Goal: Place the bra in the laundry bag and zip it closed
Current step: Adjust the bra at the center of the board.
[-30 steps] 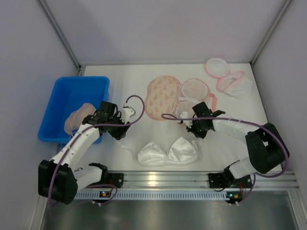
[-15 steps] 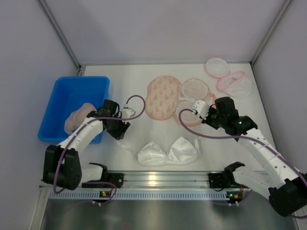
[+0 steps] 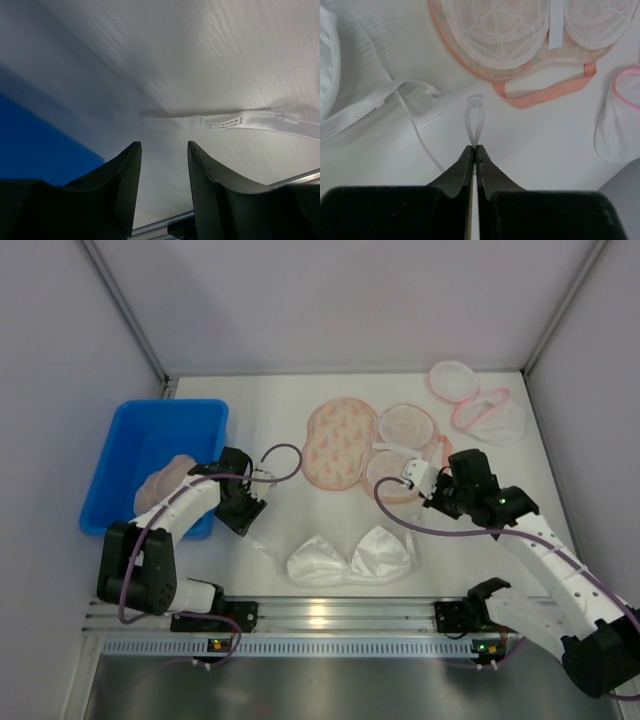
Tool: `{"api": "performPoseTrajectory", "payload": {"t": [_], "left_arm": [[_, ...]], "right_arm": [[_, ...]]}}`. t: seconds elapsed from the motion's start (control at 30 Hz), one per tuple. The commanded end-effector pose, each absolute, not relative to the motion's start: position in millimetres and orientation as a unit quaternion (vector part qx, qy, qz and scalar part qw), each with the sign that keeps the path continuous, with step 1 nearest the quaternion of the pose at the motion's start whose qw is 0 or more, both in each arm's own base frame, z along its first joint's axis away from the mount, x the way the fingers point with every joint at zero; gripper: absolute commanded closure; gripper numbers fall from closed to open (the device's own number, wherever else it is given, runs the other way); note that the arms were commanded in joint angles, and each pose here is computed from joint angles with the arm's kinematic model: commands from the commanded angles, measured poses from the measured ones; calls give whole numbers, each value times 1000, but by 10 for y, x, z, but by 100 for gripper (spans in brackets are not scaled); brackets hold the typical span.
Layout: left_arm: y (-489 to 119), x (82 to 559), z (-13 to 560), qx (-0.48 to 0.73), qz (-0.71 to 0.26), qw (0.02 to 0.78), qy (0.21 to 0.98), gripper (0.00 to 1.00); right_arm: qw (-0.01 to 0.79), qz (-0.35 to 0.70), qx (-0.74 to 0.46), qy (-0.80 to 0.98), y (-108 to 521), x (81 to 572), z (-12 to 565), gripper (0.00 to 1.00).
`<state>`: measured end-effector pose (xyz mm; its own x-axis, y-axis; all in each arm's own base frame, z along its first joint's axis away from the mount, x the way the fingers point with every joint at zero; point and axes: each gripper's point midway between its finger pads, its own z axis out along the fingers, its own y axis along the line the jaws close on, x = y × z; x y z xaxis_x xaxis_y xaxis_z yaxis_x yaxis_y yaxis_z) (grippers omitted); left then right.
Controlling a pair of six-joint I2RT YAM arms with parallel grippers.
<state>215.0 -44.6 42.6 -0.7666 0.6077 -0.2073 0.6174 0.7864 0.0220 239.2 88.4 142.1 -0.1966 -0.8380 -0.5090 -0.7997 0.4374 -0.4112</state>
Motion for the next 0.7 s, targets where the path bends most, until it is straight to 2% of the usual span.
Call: {"api": "performPoseTrajectory", "payload": {"t": [0.0, 0.23, 0.3, 0.37, 0.4, 0.47, 0.67], "left_arm": [[-301, 2018, 304, 311, 0, 55, 949, 52], [-390, 2011, 154, 309, -27, 40, 950, 46], [-412, 2067, 137, 311, -29, 47, 949, 46], [-452, 2083, 111, 314, -40, 49, 947, 45], [-462, 2086, 89, 316, -43, 46, 947, 45], [-510, 2078, 68, 322, -58, 44, 944, 45], [-514, 2163, -48, 340, -58, 28, 938, 47]], "right_arm": [[337, -19, -521, 784, 874, 2347, 1383, 100], [332, -14, -513, 791, 873, 2324, 1354, 72], [332, -14, -510, 793, 867, 2322, 1352, 57], [332, -13, -508, 795, 869, 2323, 1356, 47], [333, -12, -507, 795, 873, 2324, 1362, 39], [334, -11, -506, 795, 880, 2331, 1368, 31], [336, -3, -504, 796, 923, 2353, 1404, 27]]}}
